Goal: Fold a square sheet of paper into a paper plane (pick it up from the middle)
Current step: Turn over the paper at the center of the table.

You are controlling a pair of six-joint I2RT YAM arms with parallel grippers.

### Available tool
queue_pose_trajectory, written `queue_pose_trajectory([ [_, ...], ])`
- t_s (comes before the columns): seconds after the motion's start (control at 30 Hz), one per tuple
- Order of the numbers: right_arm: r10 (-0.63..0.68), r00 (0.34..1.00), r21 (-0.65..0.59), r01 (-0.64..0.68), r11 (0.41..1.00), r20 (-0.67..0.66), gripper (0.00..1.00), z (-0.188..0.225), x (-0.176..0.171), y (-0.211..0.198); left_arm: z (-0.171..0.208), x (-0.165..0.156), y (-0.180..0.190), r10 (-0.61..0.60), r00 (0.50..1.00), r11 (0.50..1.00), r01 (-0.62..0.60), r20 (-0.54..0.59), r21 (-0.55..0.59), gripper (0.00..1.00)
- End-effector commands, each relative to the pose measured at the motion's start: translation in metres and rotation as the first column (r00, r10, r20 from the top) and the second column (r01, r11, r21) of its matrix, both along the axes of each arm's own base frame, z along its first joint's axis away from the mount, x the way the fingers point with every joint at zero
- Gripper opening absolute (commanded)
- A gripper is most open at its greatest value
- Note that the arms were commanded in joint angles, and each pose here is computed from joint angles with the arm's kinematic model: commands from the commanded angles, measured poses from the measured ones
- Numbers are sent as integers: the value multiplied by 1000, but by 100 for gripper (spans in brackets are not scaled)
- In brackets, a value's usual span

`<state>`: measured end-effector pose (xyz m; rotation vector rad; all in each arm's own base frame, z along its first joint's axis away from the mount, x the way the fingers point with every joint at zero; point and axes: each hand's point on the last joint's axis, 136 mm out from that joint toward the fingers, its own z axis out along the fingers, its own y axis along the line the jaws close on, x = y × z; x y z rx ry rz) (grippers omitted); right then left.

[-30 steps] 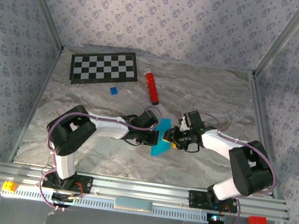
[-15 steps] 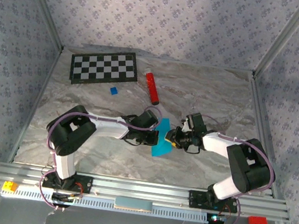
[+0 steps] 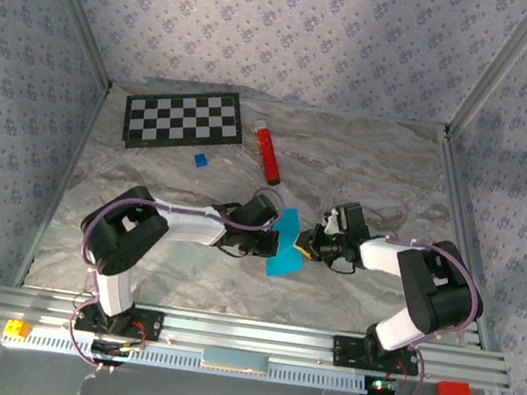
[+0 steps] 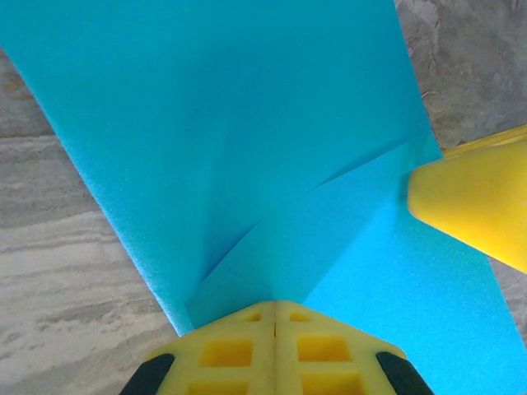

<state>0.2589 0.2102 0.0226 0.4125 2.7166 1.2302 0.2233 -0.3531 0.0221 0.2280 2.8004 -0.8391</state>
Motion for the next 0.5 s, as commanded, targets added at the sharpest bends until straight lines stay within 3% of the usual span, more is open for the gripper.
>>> queue_pose_trajectory([
  [0.0,13,1000,4,-13,1000,11,16,-5,-1,0,-2,-4,7,4,1000,1000,-4,-19,21,0],
  [0.47,19,999,21,-20,1000,27,7,-3,1,-4,10,-1,2,5,1000,1000,-5,6,-23,4],
])
